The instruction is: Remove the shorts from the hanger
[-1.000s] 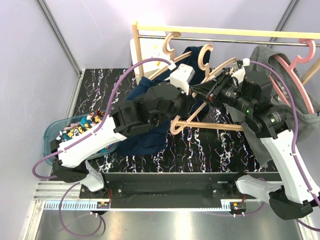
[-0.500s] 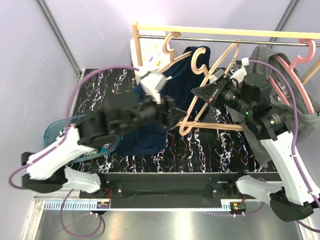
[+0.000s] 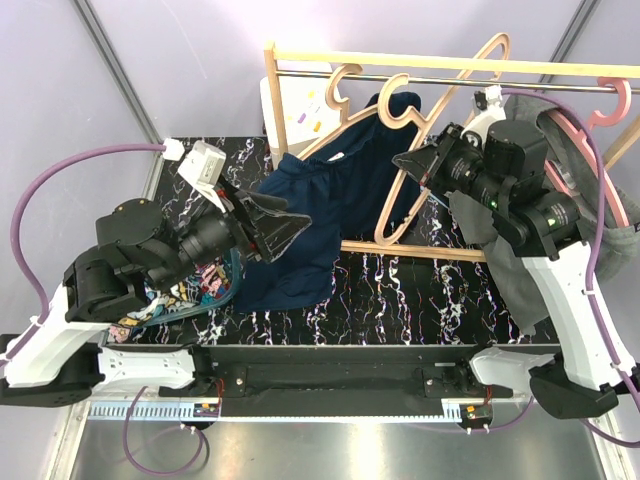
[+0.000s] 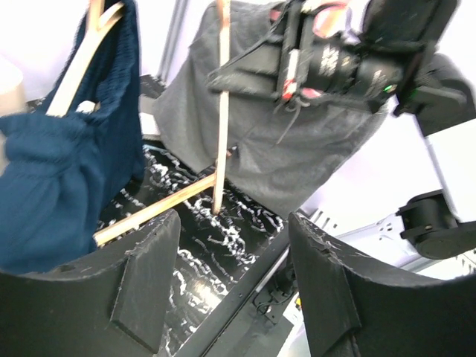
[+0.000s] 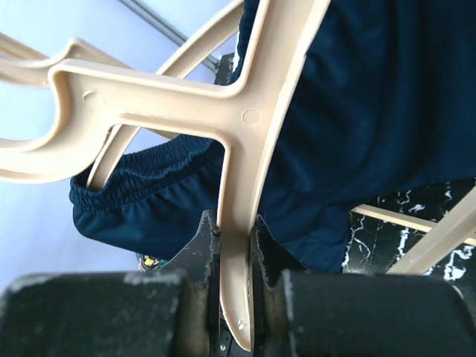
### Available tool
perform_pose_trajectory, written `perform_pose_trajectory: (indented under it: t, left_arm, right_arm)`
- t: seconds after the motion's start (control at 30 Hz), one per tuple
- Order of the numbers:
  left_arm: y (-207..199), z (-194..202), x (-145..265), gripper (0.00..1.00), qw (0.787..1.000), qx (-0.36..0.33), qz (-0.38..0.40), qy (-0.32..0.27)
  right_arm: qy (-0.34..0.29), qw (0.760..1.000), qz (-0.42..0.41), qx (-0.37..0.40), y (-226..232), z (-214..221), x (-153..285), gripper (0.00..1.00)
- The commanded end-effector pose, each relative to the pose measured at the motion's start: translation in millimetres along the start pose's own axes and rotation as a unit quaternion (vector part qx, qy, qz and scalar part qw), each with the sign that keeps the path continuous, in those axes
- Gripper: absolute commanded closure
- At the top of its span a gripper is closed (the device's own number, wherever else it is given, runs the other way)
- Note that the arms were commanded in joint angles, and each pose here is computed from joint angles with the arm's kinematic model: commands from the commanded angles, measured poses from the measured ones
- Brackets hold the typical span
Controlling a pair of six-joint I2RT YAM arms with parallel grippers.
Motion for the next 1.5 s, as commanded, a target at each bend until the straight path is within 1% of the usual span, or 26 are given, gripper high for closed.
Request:
perform_pose_trajectory:
  t: [0.0, 0.1, 0.2, 0.23, 0.33, 0.47, 0.6, 0.7, 0.73, 0.77, 0.8, 0.9, 0.93, 1.0, 1.03, 1.1, 1.13, 1.17, 1.2, 1.27, 1.3, 1.37, 1.4, 1.47]
  left_arm:
    - [7, 0, 5, 0.36, 1.000, 0.009, -0.029, -0.007]
    - [8, -1, 10, 0.35, 0.999, 0.014, -0.032, -0.005]
    - [14, -1, 17, 0.34, 0.998, 0.029, -0.055, -0.009]
    - [17, -1, 20, 0.33, 0.997, 0.032, -0.067, -0.012]
    - [22, -5, 32, 0.33, 0.996, 0.037, -0.072, -0.026]
    - [25, -4, 39, 0.33, 0.996, 0.042, -0.077, -0.027]
    - [27, -4, 44, 0.33, 0.995, 0.050, -0.081, -0.030]
    - [29, -3, 44, 0.32, 0.994, 0.043, -0.093, -0.026]
    - [32, -1, 43, 0.31, 0.993, 0.035, -0.109, -0.017]
    - [33, -5, 44, 0.30, 0.993, 0.032, -0.116, -0.017]
    - [37, -4, 46, 0.28, 0.991, 0.017, -0.131, -0.005]
    - [41, -12, 44, 0.26, 0.988, -0.016, -0.155, 0.012]
    - [40, -19, 42, 0.23, 0.987, -0.020, -0.162, 0.009]
    - [45, -24, 41, 0.21, 0.982, -0.044, -0.184, 0.011]
    - [45, -27, 38, 0.18, 0.980, -0.052, -0.193, 0.010]
    - [51, -27, 32, 0.16, 0.971, -0.077, -0.226, 0.016]
    - [53, -30, 32, 0.15, 0.969, -0.079, -0.236, 0.012]
    - [55, -30, 30, 0.14, 0.966, -0.084, -0.245, 0.015]
    - [57, -32, 27, 0.13, 0.964, -0.083, -0.254, 0.008]
    - [60, -30, 22, 0.10, 0.963, -0.082, -0.258, 0.007]
    - [63, -31, 19, 0.10, 0.966, -0.074, -0.249, 0.002]
    - [72, -31, 13, 0.11, 0.966, -0.057, -0.253, -0.001]
    - [70, -28, 7, 0.11, 0.972, -0.054, -0.228, 0.009]
    - [75, -28, 2, 0.10, 0.973, -0.050, -0.224, 0.015]
  right_arm:
    - [-0.033, 0.999, 0.017, 0.018, 10, -15, 5, 1.00]
    - [-0.040, 0.999, 0.032, 0.010, 12, -19, 6, 1.00]
    - [-0.036, 0.999, 0.039, 0.010, 14, -21, 7, 1.00]
    - [-0.044, 0.998, 0.051, 0.010, 13, -24, 9, 1.00]
    - [-0.042, 0.996, 0.072, 0.010, 9, -25, 7, 1.00]
    - [-0.043, 0.993, 0.113, 0.002, 0, -29, 6, 1.00]
    - [-0.041, 0.992, 0.115, -0.016, 0, -31, 10, 1.00]
    - [-0.033, 0.991, 0.118, -0.046, 1, -32, 14, 1.00]
    - [-0.032, 0.990, 0.119, -0.065, 1, -32, 15, 1.00]
    - [-0.007, 0.991, 0.107, -0.081, 2, -28, 14, 1.00]
    - [-0.004, 0.989, 0.109, -0.096, -1, -30, 15, 1.00]
    - [0.007, 0.984, 0.107, -0.141, -5, -28, 15, 0.94]
    - [0.004, 0.983, 0.100, -0.157, -3, -28, 21, 0.92]
    - [0.011, 0.979, 0.100, -0.175, -8, -24, 20, 0.82]
    - [0.006, 0.978, 0.096, -0.188, -8, -24, 26, 0.81]
    - [0.020, 0.974, 0.094, -0.205, -14, -19, 24, 0.78]
    - [0.026, 0.974, 0.088, -0.208, -14, -17, 28, 0.75]
    - [0.032, 0.973, 0.088, -0.211, -16, -15, 28, 0.59]
    - [0.039, 0.972, 0.089, -0.212, -18, -13, 26, 0.52]
    - [0.042, 0.973, 0.086, -0.211, -19, -11, 30, 0.42]
    - [0.039, 0.973, 0.086, -0.209, -20, -12, 31, 0.28]
    - [0.040, 0.975, 0.077, -0.207, -16, -13, 36, 0.15]
    - [0.046, 0.976, 0.075, -0.200, -15, -13, 36, 0.09]
    - [0.051, 0.977, 0.074, -0.191, -12, -13, 39, 0.04]
Point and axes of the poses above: each gripper's point midway between its finger pads, its own x axis back along the fingers, its own y axis along the line the jaws close on, z = x × y, the point moved 8 cm from there along x, back along the fingers, and after that the axes turned 13 degrees about -x, right-handed, at the moved point
